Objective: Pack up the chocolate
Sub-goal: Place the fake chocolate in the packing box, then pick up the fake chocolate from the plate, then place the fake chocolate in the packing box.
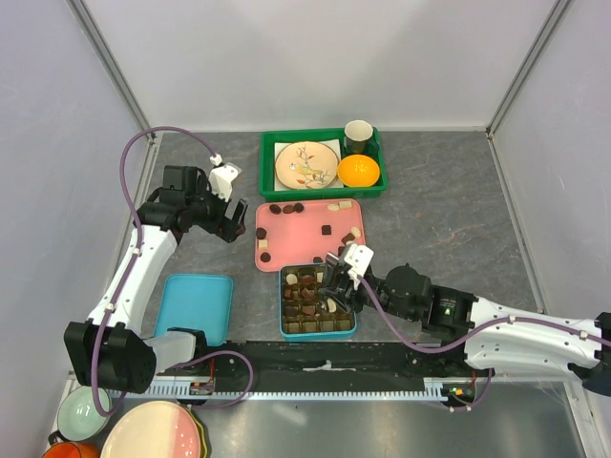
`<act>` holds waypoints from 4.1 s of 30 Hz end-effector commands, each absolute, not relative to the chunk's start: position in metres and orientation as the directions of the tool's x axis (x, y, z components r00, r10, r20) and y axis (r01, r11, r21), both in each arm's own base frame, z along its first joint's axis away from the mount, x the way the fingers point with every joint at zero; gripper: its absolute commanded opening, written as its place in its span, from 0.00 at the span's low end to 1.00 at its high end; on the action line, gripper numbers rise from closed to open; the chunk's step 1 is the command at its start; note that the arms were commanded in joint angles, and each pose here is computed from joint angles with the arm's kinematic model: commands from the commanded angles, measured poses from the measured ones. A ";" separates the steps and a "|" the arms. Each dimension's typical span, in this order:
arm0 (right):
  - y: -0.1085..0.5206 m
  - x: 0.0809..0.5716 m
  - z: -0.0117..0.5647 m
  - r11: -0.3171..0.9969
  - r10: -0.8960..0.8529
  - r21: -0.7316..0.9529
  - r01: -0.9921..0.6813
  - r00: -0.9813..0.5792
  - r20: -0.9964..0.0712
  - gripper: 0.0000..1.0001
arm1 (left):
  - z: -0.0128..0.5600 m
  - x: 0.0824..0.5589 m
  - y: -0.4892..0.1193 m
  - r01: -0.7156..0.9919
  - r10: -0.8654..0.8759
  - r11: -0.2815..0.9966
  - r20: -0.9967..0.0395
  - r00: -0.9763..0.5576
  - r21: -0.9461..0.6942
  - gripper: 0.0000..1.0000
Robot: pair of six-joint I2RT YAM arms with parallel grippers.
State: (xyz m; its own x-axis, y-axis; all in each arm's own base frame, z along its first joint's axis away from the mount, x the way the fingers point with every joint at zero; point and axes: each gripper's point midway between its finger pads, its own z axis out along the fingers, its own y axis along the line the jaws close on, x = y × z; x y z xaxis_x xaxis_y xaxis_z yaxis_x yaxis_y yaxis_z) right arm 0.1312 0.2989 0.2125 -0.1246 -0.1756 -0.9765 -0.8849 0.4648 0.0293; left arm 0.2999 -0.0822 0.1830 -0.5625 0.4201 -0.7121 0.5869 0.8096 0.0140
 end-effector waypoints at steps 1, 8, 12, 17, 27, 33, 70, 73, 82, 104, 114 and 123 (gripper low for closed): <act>0.304 0.133 0.213 0.492 -0.140 0.053 -0.869 -0.138 -0.980 0.48 | 0.193 0.304 -0.082 0.584 0.419 0.811 -0.735 -0.533 0.038 0.99; 0.305 0.141 0.212 0.531 -0.112 0.051 -0.846 -0.130 -0.985 0.56 | 0.196 0.304 -0.081 0.583 0.423 0.811 -0.736 -0.529 0.046 0.99; 0.300 0.149 0.224 0.569 -0.086 0.032 -0.822 -0.098 -0.991 0.54 | 0.198 0.305 -0.081 0.584 0.424 0.810 -0.737 -0.526 0.049 0.99; 0.290 0.176 0.257 0.673 -0.038 -0.057 -0.738 0.042 -0.998 0.50 | 0.200 0.304 -0.083 0.587 0.415 0.809 -0.744 -0.523 0.038 0.99; 0.297 0.259 0.269 0.796 -0.025 -0.081 -0.600 0.101 -0.995 0.49 | 0.207 0.302 -0.082 0.583 0.416 0.811 -0.750 -0.514 0.050 0.99; 0.299 0.302 0.252 0.820 -0.028 -0.069 -0.569 0.080 -0.996 0.52 | 0.207 0.302 -0.082 0.585 0.418 0.809 -0.750 -0.512 0.052 0.99; 0.297 0.366 0.164 0.863 -0.022 0.012 -0.505 -0.061 -0.998 0.53 | 0.207 0.301 -0.080 0.586 0.424 0.808 -0.748 -0.510 0.059 0.99; 0.300 0.366 0.168 0.858 -0.011 0.013 -0.513 -0.044 -0.999 0.51 | 0.204 0.299 -0.080 0.587 0.425 0.808 -0.744 -0.515 0.054 0.99; 0.301 0.366 0.171 0.854 -0.006 0.006 -0.520 -0.021 -1.000 0.41 | 0.200 0.297 -0.079 0.587 0.429 0.808 -0.739 -0.520 0.056 0.99; 0.269 0.244 0.232 0.629 -0.056 0.005 -0.778 -0.052 -0.997 0.31 | 0.197 0.296 -0.082 0.594 0.422 0.803 -0.737 -0.528 0.034 0.99; 0.258 0.183 0.223 0.546 -0.071 0.143 -0.825 -0.216 -0.974 0.30 | 0.194 0.296 -0.079 0.585 0.428 0.810 -0.729 -0.535 0.046 0.99; 0.255 0.153 0.211 0.537 -0.052 0.236 -0.810 -0.311 -0.949 0.32 | 0.196 0.296 -0.080 0.586 0.425 0.809 -0.732 -0.533 0.043 0.99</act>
State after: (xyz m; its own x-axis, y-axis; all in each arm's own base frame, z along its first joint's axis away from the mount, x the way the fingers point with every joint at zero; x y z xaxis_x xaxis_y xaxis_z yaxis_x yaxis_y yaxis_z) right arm 0.1617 0.2571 0.2171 -0.2535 -0.0748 -0.9644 -0.8326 0.5245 0.1782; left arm 0.2968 -0.0817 0.1943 -0.5376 0.4174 -0.7327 0.5859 0.8098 0.0314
